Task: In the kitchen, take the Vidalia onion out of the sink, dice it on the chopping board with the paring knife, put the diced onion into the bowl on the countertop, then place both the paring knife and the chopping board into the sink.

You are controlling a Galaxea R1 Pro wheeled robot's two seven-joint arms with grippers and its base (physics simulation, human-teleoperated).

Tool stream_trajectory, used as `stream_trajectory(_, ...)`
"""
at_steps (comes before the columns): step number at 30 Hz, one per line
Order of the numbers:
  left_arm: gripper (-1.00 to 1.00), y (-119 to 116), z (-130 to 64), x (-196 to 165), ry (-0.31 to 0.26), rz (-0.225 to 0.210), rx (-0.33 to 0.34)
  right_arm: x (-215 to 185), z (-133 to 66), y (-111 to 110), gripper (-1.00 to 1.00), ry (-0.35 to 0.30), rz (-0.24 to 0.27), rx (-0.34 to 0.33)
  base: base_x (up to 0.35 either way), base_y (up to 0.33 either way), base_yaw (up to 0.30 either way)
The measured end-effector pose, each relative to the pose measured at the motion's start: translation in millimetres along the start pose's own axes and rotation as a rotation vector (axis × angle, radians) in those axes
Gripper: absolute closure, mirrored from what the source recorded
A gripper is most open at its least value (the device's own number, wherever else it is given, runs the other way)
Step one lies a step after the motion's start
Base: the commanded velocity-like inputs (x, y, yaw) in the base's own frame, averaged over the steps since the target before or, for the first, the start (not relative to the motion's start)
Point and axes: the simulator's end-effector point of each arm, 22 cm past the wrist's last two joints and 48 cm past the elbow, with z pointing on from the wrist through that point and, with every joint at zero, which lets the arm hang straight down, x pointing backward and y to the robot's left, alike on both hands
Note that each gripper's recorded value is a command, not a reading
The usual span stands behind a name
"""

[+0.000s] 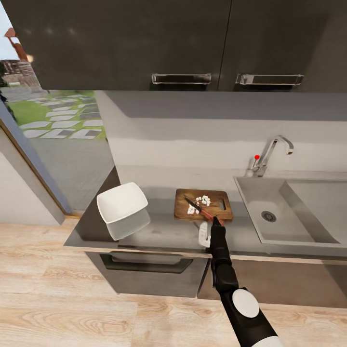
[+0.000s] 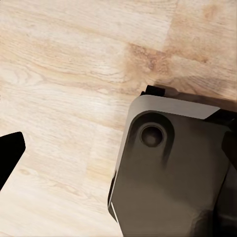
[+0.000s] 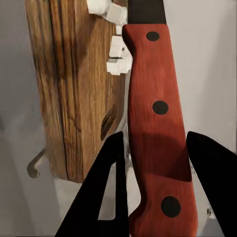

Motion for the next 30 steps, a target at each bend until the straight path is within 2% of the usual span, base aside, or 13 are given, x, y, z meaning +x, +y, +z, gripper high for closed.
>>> stream_trajectory(9, -1.00, 0, 0.0, 0, 0.000, 0.000, 0.000, 0, -0.1, 2, 1.00, -0.001, 0.011, 0.003, 0.000, 0.000, 0.000)
stream_trajectory(10, -1.00, 0, 0.0, 0, 0.000, 0.000, 0.000, 0, -0.1, 2, 1.00, 0.000, 0.025, 0.004, 0.000, 0.000, 0.000)
stream_trajectory(13, -1.00, 0, 0.0, 0, 0.000, 0.000, 0.000, 4, 0.2, -3, 1.00, 0.010, 0.125, 0.021, 0.000, 0.000, 0.000)
stream_trajectory(14, -1.00, 0, 0.0, 0, 0.000, 0.000, 0.000, 6, 0.2, -7, 1.00, 0.015, 0.163, 0.033, 0.000, 0.000, 0.000)
stream_trajectory(15, -1.00, 0, -0.1, 0, 0.000, 0.000, 0.000, 18, -0.1, -34, 1.00, 0.042, 0.312, 0.118, 0.000, 0.000, 0.000)
stream_trajectory(17, -1.00, 0, 0.0, 0, 0.000, 0.000, 0.000, 35, 0.0, -50, 1.00, 0.075, 0.428, 0.159, 0.000, 0.000, 0.000)
stream_trajectory(18, -1.00, 0, -0.1, 0, 0.000, 0.000, 0.000, 55, 1.1, -59, 1.00, 0.110, 0.539, 0.180, 0.000, 0.000, 0.000)
stream_trajectory(21, -1.00, 0, 0.0, 0, 0.000, 0.000, 0.000, 99, 2.8, -69, 1.00, 0.165, 0.707, 0.223, 0.000, 0.000, 0.000)
stream_trajectory(23, -1.00, 0, 0.0, 0, 0.000, 0.000, -0.001, 134, 1.7, -69, 1.00, 0.220, 0.818, 0.247, 0.000, 0.000, 0.000)
stream_trajectory(24, -1.00, 0, 0.0, 0, 0.000, 0.000, -0.001, 155, 0.4, -64, 1.00, 0.257, 0.891, 0.255, 0.000, 0.000, 0.000)
stream_trajectory(25, -1.00, 0, 0.0, 0, 0.000, 0.000, -0.001, 173, 0.0, -60, 1.00, 0.281, 0.948, 0.257, 0.000, 0.000, 0.000)
stream_trajectory(28, -1.00, 0, 0.0, 0, 0.000, 0.000, -0.001, 196, 1.9, -50, 1.00, 0.297, 1.035, 0.233, 0.000, 0.000, 0.000)
stream_trajectory(30, -1.00, 0, -0.1, 0, 0.000, 0.000, 0.000, 208, 5.0, -41, 1.00, 0.297, 1.119, 0.190, 0.000, 0.000, 0.000)
